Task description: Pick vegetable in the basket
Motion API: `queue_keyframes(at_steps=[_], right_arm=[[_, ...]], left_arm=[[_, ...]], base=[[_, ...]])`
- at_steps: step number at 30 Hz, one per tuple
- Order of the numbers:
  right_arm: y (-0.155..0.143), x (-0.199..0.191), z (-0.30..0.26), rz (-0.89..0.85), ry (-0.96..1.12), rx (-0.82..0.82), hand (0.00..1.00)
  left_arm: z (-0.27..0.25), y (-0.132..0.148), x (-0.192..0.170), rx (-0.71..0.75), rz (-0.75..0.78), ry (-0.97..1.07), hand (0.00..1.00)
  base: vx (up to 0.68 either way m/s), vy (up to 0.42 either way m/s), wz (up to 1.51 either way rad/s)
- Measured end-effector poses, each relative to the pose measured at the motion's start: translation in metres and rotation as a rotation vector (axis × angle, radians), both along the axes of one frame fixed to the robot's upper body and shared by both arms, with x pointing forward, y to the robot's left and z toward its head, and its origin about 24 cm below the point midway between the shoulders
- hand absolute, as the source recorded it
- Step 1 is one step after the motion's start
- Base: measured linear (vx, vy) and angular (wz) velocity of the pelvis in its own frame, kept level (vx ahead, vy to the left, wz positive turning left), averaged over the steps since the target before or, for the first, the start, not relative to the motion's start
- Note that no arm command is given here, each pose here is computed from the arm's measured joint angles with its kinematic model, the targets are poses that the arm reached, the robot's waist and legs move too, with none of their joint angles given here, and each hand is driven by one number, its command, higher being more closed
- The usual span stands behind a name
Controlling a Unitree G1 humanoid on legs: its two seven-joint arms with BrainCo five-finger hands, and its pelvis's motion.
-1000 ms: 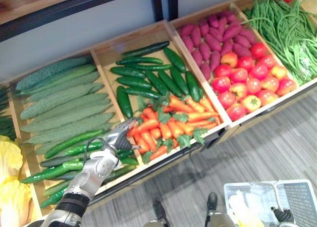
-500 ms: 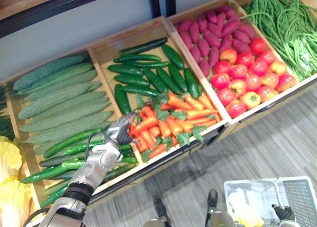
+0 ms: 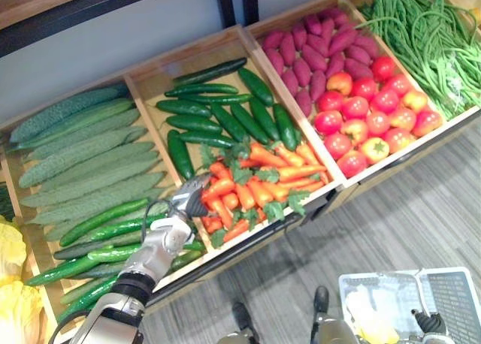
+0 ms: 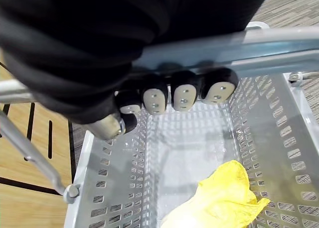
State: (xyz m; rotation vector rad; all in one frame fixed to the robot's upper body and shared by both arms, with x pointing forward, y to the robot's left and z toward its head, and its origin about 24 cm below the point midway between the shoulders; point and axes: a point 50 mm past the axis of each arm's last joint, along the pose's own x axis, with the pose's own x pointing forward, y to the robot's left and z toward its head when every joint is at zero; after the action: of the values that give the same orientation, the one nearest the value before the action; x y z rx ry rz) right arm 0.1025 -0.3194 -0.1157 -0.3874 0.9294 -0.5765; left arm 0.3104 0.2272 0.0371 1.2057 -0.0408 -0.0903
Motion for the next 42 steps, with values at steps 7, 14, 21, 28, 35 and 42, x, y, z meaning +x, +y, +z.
queue_keyframes(at_steps=[7, 14, 21, 28, 35, 42], right_arm=[[0.0, 0.0, 0.0, -0.002, 0.003, 0.002, 1.0], [0.001, 0.006, 0.001, 0.001, -0.01, 0.002, 1.0], [0.001, 0.006, 0.001, 0.001, -0.011, 0.002, 1.0], [0.002, 0.005, 0.0, -0.001, -0.005, 0.006, 1.0], [0.003, 0.004, -0.001, -0.008, -0.001, 0.011, 1.0], [0.003, 0.003, -0.001, -0.017, -0.002, 0.014, 1.0]], left_arm=[[0.002, -0.007, 0.004, -0.02, -0.005, -0.019, 1.0], [0.011, -0.012, 0.01, -0.026, -0.011, -0.049, 1.0], [0.007, -0.014, 0.009, -0.033, -0.014, -0.034, 1.0], [0.001, -0.01, 0.006, -0.029, 0.009, -0.01, 1.0], [0.028, -0.001, -0.001, -0.108, 0.066, -0.162, 1.0], [0.041, 0.011, -0.01, -0.132, 0.121, -0.242, 1.0]], base=[[0.0, 0.0, 0.0], [0.0, 0.0, 0.0], [0.0, 0.0, 0.0], [0.0, -0.002, 0.0], [-0.02, -0.027, 0.13], [-0.03, -0.018, 0.08]])
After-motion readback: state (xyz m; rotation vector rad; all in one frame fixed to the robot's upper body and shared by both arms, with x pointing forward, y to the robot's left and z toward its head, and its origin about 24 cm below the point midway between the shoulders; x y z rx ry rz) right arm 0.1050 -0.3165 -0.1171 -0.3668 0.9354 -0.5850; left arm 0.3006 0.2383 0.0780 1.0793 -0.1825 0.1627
